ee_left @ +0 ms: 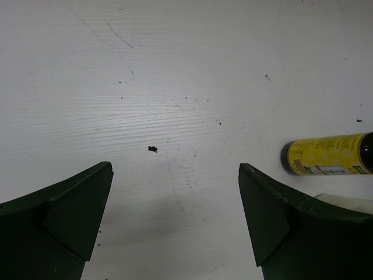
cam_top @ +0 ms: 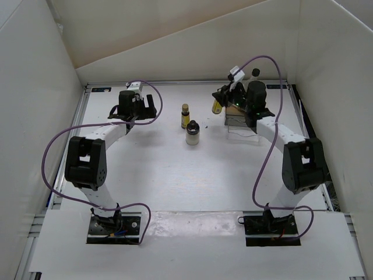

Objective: Organize the condiment bottles

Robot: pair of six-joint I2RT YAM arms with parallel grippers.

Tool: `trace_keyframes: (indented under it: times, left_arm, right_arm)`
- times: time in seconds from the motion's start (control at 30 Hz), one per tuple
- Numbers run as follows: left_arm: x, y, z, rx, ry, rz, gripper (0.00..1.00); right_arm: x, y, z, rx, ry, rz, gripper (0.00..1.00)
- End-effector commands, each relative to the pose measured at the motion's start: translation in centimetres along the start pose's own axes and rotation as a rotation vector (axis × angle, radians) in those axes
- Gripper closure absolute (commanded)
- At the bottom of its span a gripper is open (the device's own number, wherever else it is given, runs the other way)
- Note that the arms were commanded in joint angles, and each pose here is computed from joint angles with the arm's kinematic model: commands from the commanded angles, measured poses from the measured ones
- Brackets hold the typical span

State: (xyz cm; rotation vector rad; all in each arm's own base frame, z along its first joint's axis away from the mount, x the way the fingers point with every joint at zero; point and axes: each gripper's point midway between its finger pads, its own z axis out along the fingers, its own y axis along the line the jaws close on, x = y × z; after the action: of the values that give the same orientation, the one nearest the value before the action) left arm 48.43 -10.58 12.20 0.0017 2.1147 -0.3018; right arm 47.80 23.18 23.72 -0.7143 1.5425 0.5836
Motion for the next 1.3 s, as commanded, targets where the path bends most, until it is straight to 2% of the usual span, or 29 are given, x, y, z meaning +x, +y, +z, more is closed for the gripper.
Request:
trace_keyframes:
  times: [0.0,0.17,0.33,0.5,0.83,1.1,1.27]
  left_arm:
    - [-2.0,-1.2,-1.0,0.030,-0.055,0.009,0.00]
    - [-2.2,-2.0,-0.7,0.042,-0.055,0.016,0.00]
    - [-1.9,-2.3,-0.1,0.048,-0.044,0.018,0.00]
    - [-1.8,-2.4,0.3,0.048,-0.036,0.021,0.00]
    - [-1.8,-2.3,1.5,0.047,-0.022,0.021,0.00]
    - [-2.3,-2.1,2.0,0.043,-0.026,0.030,0.00]
    - [-1.9,-1.7,2.3,0.037,-0.015,0.024,0.00]
  right_arm:
    - [-4.2,-1.4,-2.5,0.082,-0.112,-0.111,1.00]
    - [-3.8,-3.3,-4.3,0.146,-0.100,-0.121,1.00]
    - [-2.0,-4.6,-4.5,0.180,-0.064,-0.123,1.00]
    - [-2.0,-6.4,-4.7,0.209,-0.064,-0.128,1.00]
    - [1.1,-8.5,-3.8,0.228,-0.024,-0.101,1.00]
    - [0.9,-9.9,-2.6,0.225,-0.039,-0.090,1.00]
    - [3.0,-10.1,-1.9,0.219,-0.008,-0.059,1.00]
